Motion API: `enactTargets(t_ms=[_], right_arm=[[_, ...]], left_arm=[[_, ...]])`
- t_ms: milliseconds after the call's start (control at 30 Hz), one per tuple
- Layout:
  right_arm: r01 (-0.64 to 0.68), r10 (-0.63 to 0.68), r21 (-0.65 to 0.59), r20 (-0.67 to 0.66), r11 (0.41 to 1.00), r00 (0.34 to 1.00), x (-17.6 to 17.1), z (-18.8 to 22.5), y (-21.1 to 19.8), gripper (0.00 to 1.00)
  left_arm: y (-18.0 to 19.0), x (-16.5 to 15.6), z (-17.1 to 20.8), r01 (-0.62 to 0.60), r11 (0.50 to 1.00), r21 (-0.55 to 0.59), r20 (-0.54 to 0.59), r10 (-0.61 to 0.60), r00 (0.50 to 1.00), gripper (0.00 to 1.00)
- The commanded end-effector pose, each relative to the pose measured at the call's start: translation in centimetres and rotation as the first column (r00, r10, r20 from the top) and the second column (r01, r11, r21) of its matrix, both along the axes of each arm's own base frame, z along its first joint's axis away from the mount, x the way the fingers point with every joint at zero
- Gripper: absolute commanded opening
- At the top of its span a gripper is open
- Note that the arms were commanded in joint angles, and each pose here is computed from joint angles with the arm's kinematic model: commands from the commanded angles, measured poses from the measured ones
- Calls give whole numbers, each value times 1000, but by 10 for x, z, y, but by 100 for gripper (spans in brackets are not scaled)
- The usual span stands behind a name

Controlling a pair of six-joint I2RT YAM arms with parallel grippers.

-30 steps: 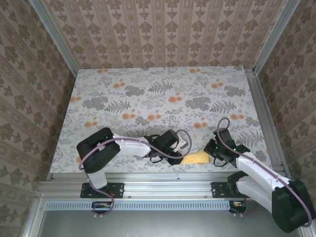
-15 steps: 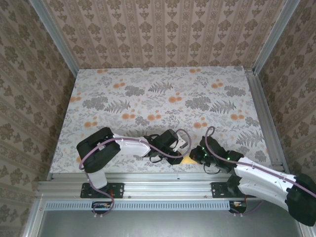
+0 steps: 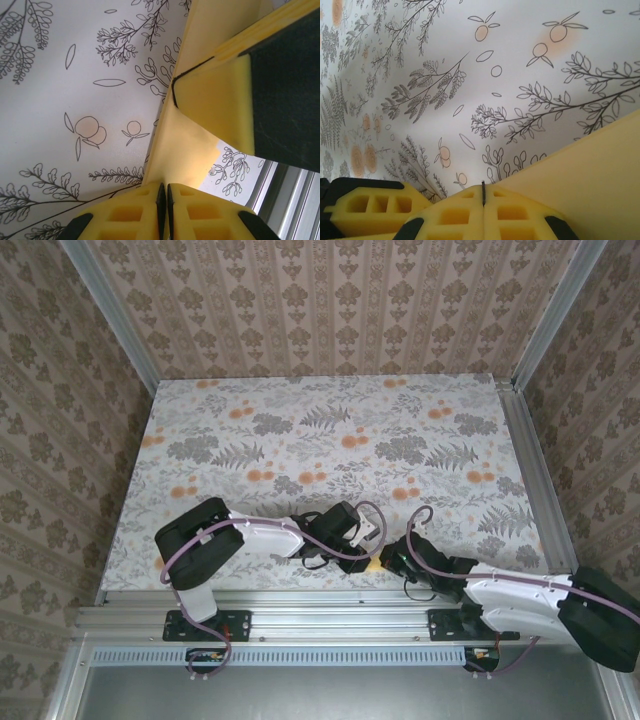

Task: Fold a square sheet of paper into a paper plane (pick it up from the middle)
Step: Fold the wing for the fifth time at the center of the table.

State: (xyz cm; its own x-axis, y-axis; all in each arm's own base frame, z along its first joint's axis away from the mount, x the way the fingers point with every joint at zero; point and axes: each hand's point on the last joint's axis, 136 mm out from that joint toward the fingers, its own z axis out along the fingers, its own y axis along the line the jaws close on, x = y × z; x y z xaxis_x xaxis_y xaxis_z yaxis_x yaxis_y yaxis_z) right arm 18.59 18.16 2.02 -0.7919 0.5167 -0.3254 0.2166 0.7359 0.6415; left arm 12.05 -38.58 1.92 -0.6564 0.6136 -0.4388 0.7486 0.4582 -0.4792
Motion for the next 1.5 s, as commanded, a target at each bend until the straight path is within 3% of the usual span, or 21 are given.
enactTargets(t_ms=[0, 400, 1467], right_arm=[[29, -27, -56, 30, 998, 999, 4, -8, -11, 0], [-3, -26, -304, -90, 953, 996, -16, -51, -46, 0], [-36, -16, -371, -136, 928, 991, -17, -52, -57, 0]], left_arm=[[40, -14, -41, -15, 982, 187, -70, 29, 997, 15], [51, -15, -33, -8, 977, 213, -67, 23, 997, 15], [114, -38, -40, -20, 930, 367, -64, 47, 997, 15]])
